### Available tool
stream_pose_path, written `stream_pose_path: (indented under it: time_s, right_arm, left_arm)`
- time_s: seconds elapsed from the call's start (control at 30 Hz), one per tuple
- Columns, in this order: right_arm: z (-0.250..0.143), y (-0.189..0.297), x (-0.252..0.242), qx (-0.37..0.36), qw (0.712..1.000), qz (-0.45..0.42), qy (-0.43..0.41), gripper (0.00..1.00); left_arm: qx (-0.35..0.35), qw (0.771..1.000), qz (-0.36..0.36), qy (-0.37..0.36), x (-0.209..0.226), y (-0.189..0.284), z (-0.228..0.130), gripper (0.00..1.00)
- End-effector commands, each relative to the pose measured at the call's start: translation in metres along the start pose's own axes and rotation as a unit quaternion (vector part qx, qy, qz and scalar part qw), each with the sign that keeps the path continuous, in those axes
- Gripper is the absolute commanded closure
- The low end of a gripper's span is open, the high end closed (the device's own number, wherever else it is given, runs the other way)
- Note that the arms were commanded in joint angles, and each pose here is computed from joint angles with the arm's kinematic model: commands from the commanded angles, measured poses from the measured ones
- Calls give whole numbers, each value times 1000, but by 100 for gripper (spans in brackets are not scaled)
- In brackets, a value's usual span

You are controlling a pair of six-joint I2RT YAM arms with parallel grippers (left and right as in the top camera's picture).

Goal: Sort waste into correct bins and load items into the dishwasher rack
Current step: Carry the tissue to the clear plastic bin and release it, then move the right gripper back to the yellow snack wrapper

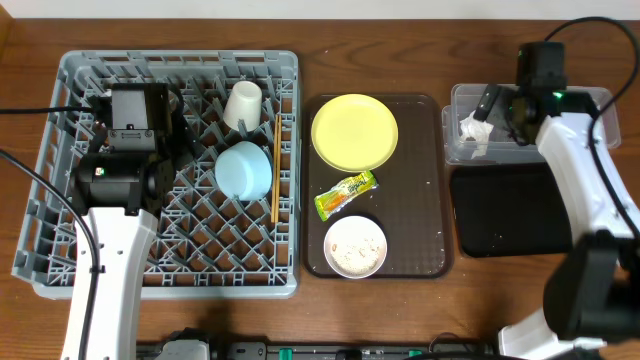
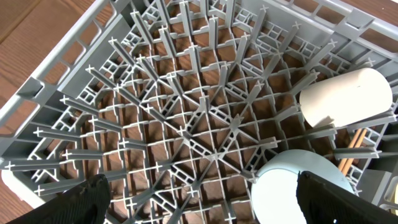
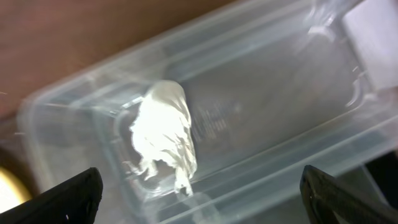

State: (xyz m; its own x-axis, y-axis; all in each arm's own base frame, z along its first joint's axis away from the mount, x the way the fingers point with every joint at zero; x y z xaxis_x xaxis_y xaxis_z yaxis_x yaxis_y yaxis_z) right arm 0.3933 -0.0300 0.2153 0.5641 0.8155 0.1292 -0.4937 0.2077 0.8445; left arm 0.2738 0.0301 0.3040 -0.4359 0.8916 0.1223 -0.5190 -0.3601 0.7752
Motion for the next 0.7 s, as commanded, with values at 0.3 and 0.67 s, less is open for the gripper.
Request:
stream_pose_path:
  time_s: [0.3, 0.67]
  right_arm:
    - [-27, 122, 48, 49, 943, 315, 93, 12]
    - [-142, 139, 130, 159, 896, 338, 241, 12]
  left_arm:
    - [-6, 1000, 4, 1, 3, 3, 3, 3]
    - [-6, 1000, 4, 1, 3, 3, 3, 4]
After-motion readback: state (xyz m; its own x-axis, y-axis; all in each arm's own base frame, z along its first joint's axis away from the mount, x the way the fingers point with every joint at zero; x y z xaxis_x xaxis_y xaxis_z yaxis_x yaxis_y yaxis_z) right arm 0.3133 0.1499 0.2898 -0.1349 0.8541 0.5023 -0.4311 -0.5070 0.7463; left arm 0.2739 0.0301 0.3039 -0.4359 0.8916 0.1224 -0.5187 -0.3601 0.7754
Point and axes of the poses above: each gripper's point midway between its finger pads, its own y axis back along the fingers, its own x axis along the line the jaws close on, z = x × y, the point moved 8 cm from there along y, back along the fingers, and after that the axes turned 10 degrees about -y, right-handed, at the moved point
